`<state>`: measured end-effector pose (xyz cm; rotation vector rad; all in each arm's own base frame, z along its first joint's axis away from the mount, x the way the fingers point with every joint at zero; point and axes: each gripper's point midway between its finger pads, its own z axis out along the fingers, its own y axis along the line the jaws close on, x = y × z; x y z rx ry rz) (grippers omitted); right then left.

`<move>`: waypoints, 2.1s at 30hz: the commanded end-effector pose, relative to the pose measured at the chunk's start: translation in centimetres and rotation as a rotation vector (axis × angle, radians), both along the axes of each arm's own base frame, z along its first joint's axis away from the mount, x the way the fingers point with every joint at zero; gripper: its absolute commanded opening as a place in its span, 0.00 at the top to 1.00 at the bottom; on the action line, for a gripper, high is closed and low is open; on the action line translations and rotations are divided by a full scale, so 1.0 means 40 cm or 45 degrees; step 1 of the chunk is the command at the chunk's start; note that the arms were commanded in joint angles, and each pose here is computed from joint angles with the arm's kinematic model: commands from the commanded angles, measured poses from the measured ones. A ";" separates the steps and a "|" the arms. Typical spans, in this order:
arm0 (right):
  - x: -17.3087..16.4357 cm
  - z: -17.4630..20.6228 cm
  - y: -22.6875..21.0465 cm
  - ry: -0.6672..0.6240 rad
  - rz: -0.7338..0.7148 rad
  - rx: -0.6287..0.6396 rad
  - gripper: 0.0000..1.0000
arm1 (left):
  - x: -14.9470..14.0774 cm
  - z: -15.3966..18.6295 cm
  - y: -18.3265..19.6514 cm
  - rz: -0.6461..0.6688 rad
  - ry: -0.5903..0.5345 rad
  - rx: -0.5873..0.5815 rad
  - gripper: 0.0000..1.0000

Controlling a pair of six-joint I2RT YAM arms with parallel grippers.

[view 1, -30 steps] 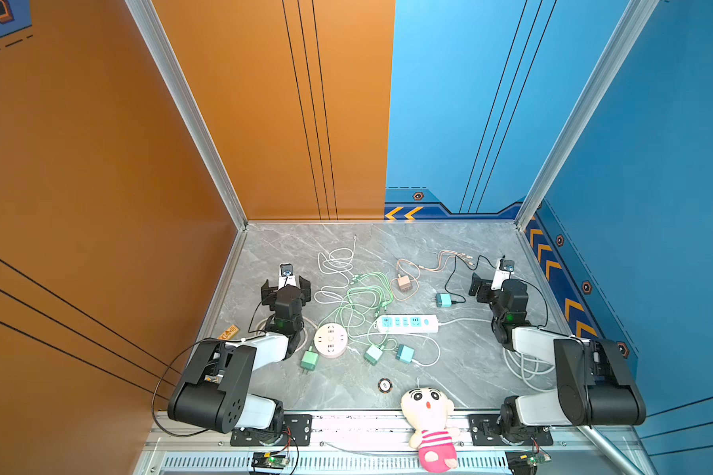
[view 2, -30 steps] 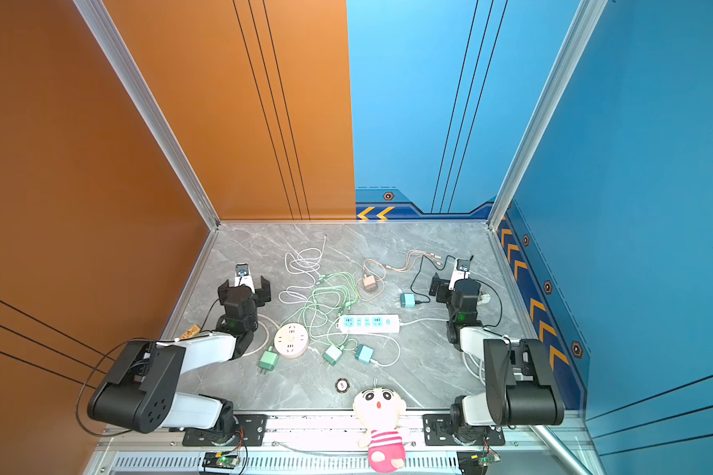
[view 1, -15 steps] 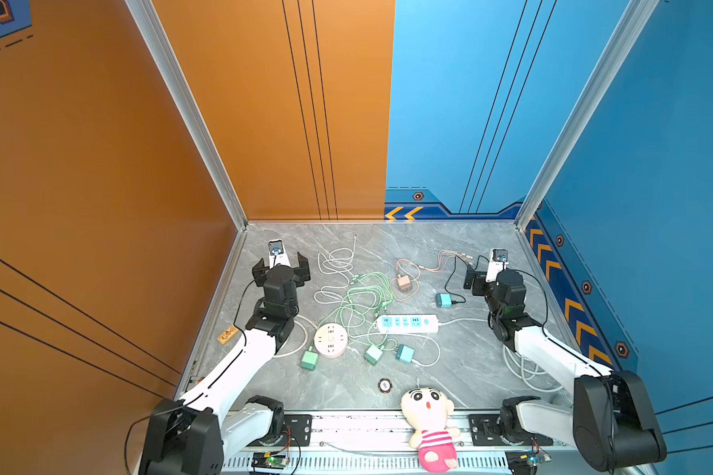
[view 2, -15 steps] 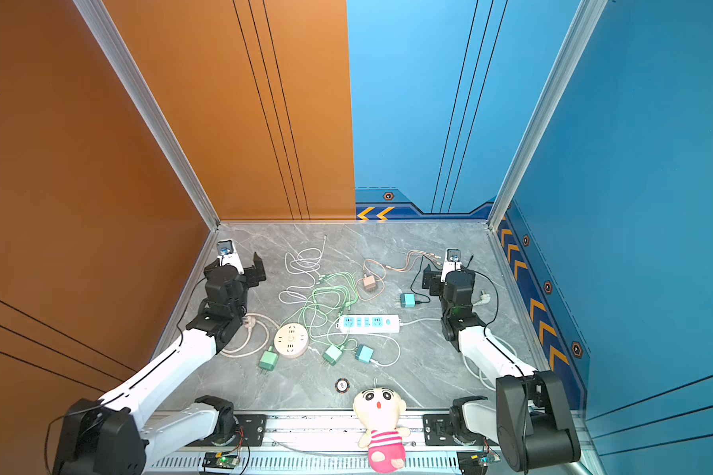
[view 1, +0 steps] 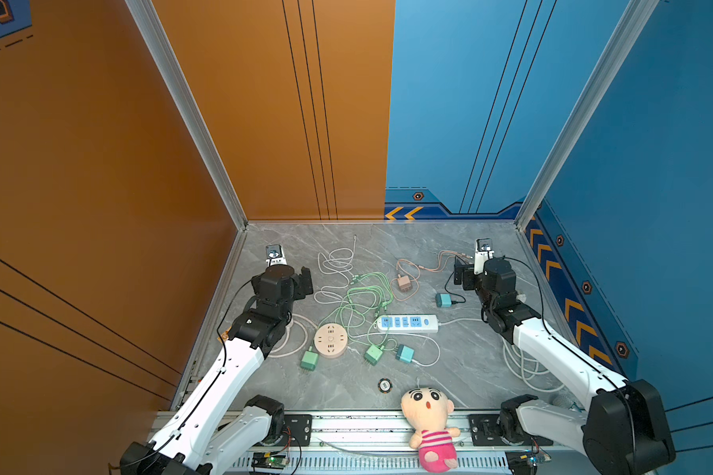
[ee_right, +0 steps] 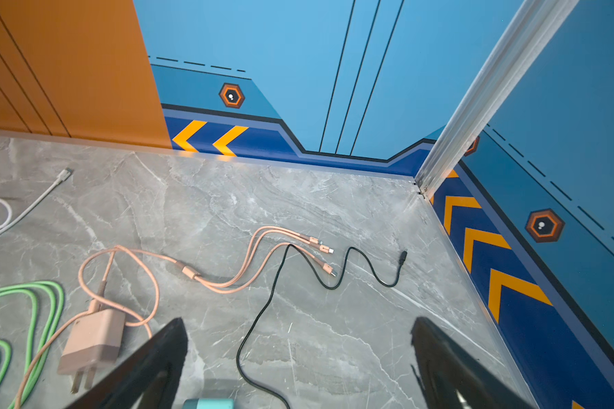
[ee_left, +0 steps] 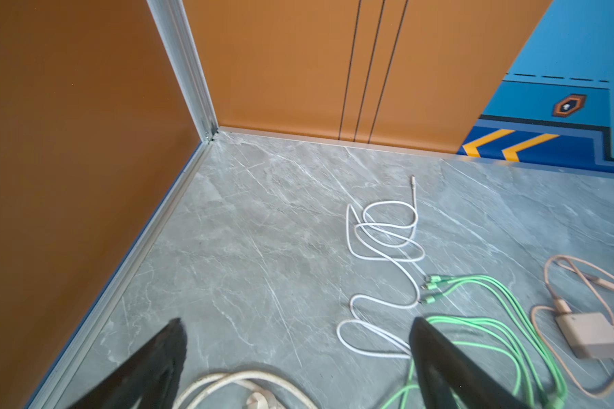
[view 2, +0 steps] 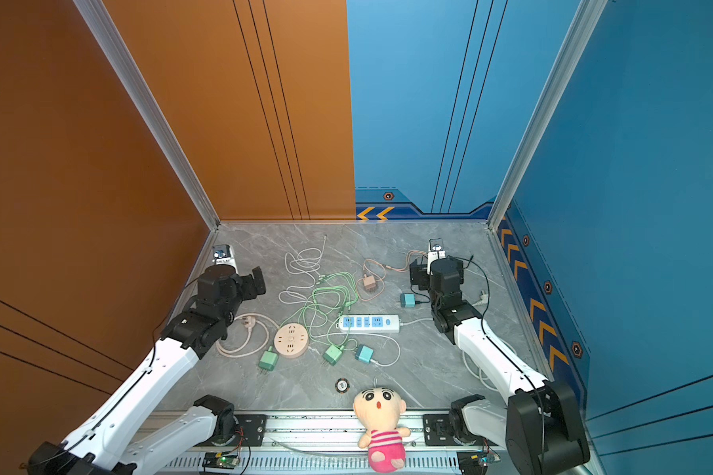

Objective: Insert plugs into power strip
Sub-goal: Pick up the plug from the middle-right of the table.

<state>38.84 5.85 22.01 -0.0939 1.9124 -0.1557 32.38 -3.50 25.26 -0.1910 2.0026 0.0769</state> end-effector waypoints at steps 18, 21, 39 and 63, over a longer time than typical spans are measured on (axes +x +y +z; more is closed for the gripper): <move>-0.026 0.020 0.158 0.111 0.185 -0.093 0.00 | -0.069 0.024 -0.155 -0.219 0.157 -0.005 0.01; -0.025 0.026 0.153 0.118 0.169 -0.100 0.00 | -0.066 0.027 -0.173 -0.238 0.160 -0.005 0.01; -0.088 0.070 0.021 0.184 -0.043 -0.045 0.00 | 0.018 -0.034 -0.434 -0.657 0.364 0.173 0.02; -0.157 -0.007 -0.128 0.380 -0.250 0.245 0.00 | 0.129 -0.186 -0.748 -0.826 0.600 -0.020 0.11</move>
